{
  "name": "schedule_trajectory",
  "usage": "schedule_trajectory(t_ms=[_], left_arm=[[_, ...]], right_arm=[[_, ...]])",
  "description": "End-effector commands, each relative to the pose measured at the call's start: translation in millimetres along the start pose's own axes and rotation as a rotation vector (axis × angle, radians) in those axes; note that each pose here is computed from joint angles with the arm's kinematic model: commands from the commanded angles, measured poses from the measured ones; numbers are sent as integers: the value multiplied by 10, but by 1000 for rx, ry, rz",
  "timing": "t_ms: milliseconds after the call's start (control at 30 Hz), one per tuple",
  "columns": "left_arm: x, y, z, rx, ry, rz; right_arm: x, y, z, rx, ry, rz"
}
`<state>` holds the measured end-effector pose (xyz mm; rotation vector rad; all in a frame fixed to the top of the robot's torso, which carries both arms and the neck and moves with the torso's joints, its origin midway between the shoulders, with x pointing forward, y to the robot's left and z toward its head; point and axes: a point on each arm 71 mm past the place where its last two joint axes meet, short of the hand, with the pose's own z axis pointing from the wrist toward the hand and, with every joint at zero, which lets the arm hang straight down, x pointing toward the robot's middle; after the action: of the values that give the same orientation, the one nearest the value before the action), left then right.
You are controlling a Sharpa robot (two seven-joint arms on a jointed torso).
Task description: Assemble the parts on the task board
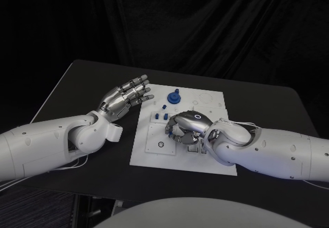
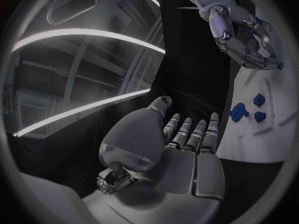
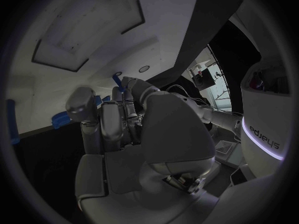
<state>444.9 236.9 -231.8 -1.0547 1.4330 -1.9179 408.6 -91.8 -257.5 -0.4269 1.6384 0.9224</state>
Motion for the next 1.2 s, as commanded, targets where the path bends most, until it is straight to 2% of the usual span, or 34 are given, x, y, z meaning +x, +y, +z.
schedule_trajectory(t_ms=[33,767,1200], left_arm=[[19,-66,-2,107,14,-9],[5,-27,-5,84,13,-11],[0,-1,-13,65,13,-14]], right_arm=[[43,-5,-15,6,-1,-2],[56,14,-18,1,-8,25],[25,54,-15,-25,-53,51]])
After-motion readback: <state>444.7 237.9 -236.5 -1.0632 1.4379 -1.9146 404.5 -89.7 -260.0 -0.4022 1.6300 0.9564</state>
